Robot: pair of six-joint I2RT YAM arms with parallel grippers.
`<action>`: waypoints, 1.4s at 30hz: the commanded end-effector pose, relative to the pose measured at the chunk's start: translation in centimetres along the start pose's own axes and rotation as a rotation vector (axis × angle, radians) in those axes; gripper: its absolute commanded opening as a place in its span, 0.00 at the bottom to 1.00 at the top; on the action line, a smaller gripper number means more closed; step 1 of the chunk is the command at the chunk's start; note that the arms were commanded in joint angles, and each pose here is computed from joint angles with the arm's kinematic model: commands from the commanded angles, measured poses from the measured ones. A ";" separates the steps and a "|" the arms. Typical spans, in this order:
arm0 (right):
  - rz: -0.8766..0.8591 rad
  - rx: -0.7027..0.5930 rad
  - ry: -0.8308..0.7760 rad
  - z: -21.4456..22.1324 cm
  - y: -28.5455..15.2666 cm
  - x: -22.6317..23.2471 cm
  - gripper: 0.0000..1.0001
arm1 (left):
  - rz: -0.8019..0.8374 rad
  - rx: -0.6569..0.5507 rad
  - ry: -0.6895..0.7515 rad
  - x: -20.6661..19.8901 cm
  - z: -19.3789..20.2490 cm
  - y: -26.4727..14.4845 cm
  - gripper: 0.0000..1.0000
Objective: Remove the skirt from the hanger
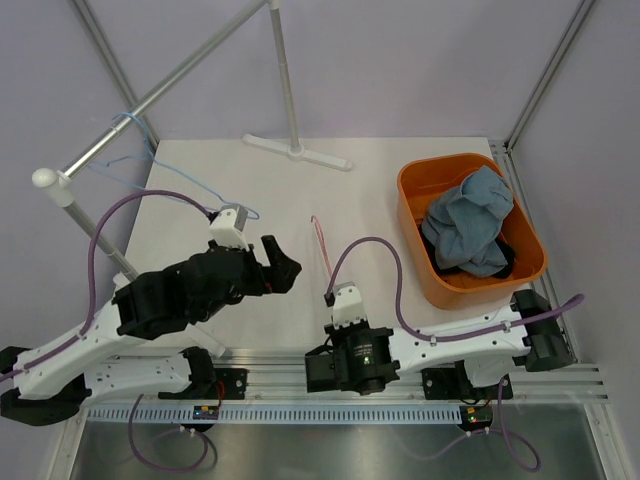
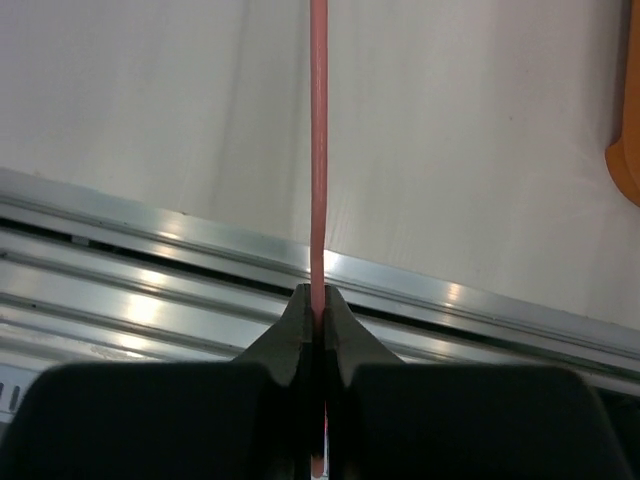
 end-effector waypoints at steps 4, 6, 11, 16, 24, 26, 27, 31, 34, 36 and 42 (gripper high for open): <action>-0.071 -0.073 0.075 -4.8 1.1 0.0 0.00 | 0.108 -0.010 -0.032 0.5 0.9 -1.2 0.99; -0.082 -0.077 0.082 -6.2 2.1 -0.3 0.00 | 0.107 0.006 -0.028 1.1 1.5 -1.5 0.99; -0.134 -0.088 0.102 -10.0 3.2 -2.0 0.00 | 0.140 0.043 -0.018 1.7 2.7 -1.9 0.99; -0.175 -0.132 0.138 -15.2 3.7 -3.2 0.00 | 0.180 0.063 -0.031 2.3 4.0 -2.1 0.99; -0.308 -0.172 0.049 -21.5 3.8 -2.7 0.00 | 0.260 0.087 -0.037 2.2 5.2 -2.2 0.99; -0.331 -0.167 0.018 -22.4 4.3 -2.5 0.00 | 0.270 0.100 -0.039 2.4 5.8 -2.1 0.99; -0.343 -0.180 0.019 -23.3 4.0 -2.4 0.00 | 0.274 0.103 -0.048 2.5 6.0 -2.1 0.99; -0.396 -0.145 -0.066 -24.8 5.0 -1.4 0.00 | 0.292 0.115 -0.066 3.0 6.9 -2.3 0.99; -0.417 -0.125 -0.119 -26.0 5.2 -1.0 0.00 | 0.284 0.121 -0.073 3.6 7.4 -2.5 0.99; -0.432 -0.134 -0.140 -26.9 4.9 -1.0 0.00 | 0.290 0.117 -0.081 3.8 7.6 -2.7 0.99; -0.538 -0.175 -0.179 -29.1 4.1 -1.0 0.00 | 0.293 0.133 -0.087 4.2 8.4 -2.6 0.99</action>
Point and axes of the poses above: each gripper's point midway between its finger pads, its own y axis out along the fingers, its own x axis along the line the jaws close on, z = x × y, the point moved 9 cm from there along -y, back along the fingers, and after that the axes turned 11 degrees about y, right-handed, at the moved point
